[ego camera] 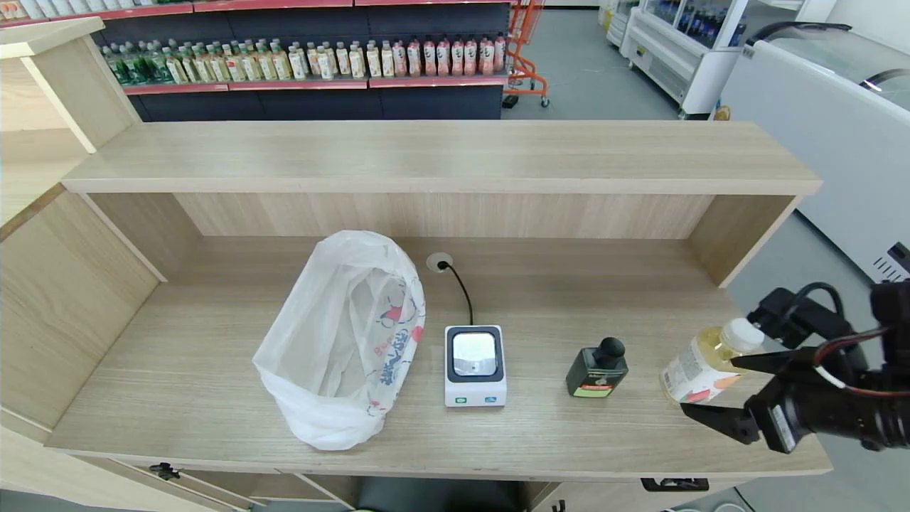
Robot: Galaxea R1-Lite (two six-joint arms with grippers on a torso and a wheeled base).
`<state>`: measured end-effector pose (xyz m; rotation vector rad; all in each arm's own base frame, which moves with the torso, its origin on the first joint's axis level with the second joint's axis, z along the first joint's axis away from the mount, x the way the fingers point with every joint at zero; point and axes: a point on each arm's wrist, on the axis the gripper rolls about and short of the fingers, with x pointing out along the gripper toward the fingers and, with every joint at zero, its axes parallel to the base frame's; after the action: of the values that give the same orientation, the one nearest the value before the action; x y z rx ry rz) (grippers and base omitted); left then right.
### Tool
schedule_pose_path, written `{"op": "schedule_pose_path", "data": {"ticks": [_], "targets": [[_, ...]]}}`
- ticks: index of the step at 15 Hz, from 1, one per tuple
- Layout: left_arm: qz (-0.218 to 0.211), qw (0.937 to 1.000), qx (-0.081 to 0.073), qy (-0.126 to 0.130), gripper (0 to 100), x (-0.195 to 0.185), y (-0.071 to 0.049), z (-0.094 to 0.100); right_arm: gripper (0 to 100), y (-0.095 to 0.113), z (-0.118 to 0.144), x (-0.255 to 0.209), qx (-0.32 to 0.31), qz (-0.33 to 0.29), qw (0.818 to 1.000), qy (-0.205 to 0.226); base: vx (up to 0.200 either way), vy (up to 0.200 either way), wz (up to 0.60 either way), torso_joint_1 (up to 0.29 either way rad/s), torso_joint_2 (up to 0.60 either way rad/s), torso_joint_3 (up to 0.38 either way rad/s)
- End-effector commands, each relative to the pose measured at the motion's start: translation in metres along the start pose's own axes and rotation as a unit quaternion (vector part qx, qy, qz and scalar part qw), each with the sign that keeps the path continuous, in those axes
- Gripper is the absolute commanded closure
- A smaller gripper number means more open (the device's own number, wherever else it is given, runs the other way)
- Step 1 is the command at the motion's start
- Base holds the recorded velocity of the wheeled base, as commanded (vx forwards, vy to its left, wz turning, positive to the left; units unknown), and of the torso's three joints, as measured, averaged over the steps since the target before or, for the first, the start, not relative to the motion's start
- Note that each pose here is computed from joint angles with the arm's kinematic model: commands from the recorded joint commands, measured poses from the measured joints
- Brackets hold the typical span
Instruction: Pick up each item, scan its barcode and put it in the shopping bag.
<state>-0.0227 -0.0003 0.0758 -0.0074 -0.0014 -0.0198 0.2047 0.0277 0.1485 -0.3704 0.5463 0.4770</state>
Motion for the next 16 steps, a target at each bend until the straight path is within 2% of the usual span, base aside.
{"op": "schedule_pose_path", "data": {"ticks": [1,6,10,13,16], "targets": [[0.001,1.0000,0.000,0.000,0,0.000,0.000,0.000,0,-0.002,-0.011,0.054,-0.036,0.033,0.998,0.035,0.000,0.000,0.00,0.000,0.00,0.000],[0.000,1.0000,0.000,0.000,0,0.000,0.000,0.000,0,0.018,-0.002,0.091,-0.071,0.077,0.994,0.019,0.000,0.000,0.00,0.000,0.00,0.000],[0.001,1.0000,0.000,0.000,0,0.000,0.000,0.000,0,0.023,0.003,0.123,-0.109,0.069,0.991,-0.017,0.000,0.000,0.00,0.000,0.00,0.000],[0.001,1.0000,0.000,0.000,0,0.000,0.000,0.000,0,0.029,0.003,0.136,-0.127,0.083,0.988,-0.017,0.000,0.000,0.00,0.000,0.00,0.000],[0.000,1.0000,0.000,0.000,0,0.000,0.000,0.000,0,0.032,0.009,0.153,-0.136,0.080,0.987,-0.040,0.000,0.000,0.00,0.000,0.00,0.000]]}}
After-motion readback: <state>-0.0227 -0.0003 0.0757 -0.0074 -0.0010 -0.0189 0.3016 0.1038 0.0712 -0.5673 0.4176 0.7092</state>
